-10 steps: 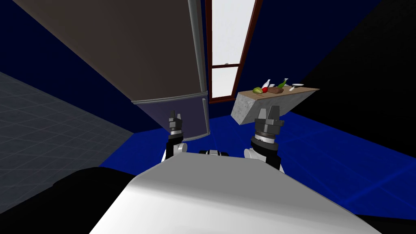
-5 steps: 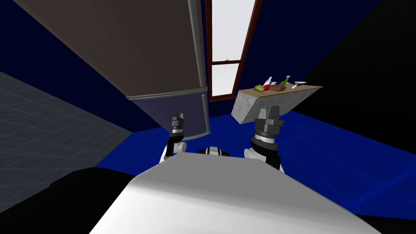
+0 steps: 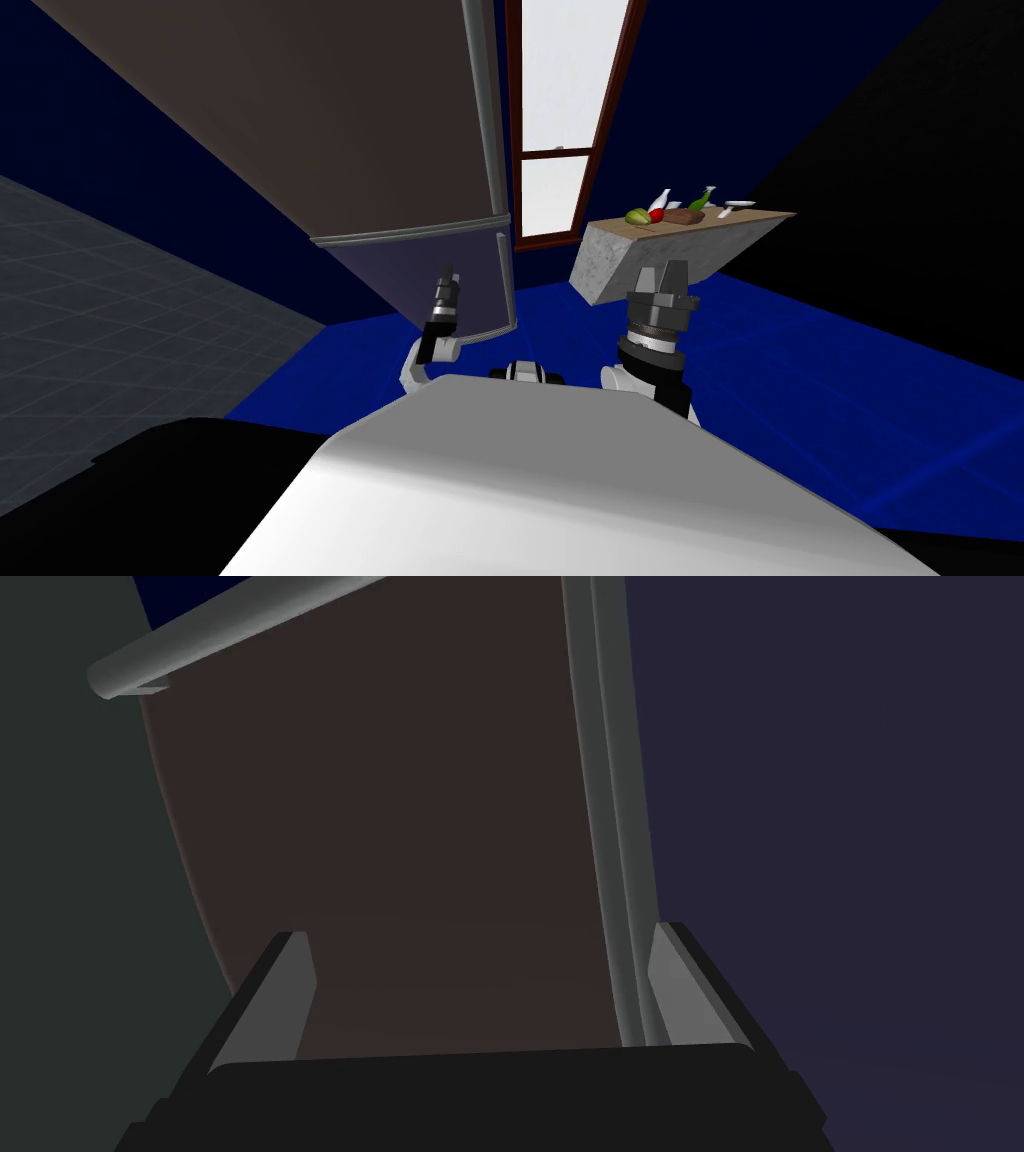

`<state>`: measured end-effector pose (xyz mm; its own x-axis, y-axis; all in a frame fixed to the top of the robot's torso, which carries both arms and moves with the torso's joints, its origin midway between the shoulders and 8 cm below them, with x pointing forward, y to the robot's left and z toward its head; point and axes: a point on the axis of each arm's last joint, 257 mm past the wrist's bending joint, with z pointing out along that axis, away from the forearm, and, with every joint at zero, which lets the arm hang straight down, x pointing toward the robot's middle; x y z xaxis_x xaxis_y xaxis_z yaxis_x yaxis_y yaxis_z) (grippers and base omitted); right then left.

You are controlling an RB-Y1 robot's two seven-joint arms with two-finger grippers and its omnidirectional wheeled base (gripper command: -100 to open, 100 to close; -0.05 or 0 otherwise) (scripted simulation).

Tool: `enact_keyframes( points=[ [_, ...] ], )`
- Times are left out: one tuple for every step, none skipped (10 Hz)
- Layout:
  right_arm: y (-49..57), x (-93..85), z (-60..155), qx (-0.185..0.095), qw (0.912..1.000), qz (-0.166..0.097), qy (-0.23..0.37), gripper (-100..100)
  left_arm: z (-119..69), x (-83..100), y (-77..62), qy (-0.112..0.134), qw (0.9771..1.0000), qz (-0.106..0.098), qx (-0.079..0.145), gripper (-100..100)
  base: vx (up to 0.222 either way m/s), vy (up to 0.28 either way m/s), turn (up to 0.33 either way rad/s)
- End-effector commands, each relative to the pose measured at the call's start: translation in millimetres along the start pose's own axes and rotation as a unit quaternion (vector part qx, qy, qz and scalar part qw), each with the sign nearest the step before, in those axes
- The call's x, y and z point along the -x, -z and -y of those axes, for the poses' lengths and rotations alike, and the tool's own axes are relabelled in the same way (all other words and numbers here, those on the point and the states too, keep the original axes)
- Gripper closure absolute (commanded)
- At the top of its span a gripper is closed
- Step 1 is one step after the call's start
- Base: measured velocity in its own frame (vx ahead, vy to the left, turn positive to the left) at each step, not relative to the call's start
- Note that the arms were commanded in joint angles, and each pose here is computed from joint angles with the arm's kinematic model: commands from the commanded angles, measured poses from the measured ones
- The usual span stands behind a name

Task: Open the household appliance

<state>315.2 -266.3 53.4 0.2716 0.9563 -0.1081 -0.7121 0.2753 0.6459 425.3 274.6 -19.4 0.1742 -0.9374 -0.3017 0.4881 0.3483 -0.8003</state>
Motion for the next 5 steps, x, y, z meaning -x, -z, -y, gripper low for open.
enact_keyframes(
  points=[
    [0.0,0.0,0,0.000,1.0000,0.000,0.000,0,-7.7,-7.7,-14.7,-0.018,0.9997,-0.014,0.006,-100,0.000,0.000,0.000],
    [0.0,0.0,0,0.000,1.0000,0.000,0.000,0,-12.5,-12.4,-24.3,-0.030,0.9993,-0.021,0.010,-100,0.000,0.000,0.000],
    [0.0,0.0,0,0.000,1.0000,0.000,0.000,0,-22.4,-16.4,-29.8,-0.043,0.9984,-0.028,0.022,-100,0.001,-0.007,0.005],
    [0.0,0.0,0,0.000,1.0000,0.000,0.000,0,-16.3,-17.0,-35.4,-0.042,0.9987,-0.027,0.014,-100,0.000,0.000,0.000],
    [0.0,0.0,0,0.000,1.0000,0.000,0.000,0,-23.0,-21.2,-44.3,-0.054,0.9977,-0.033,0.021,-100,0.000,0.000,0.000]
  ],
)
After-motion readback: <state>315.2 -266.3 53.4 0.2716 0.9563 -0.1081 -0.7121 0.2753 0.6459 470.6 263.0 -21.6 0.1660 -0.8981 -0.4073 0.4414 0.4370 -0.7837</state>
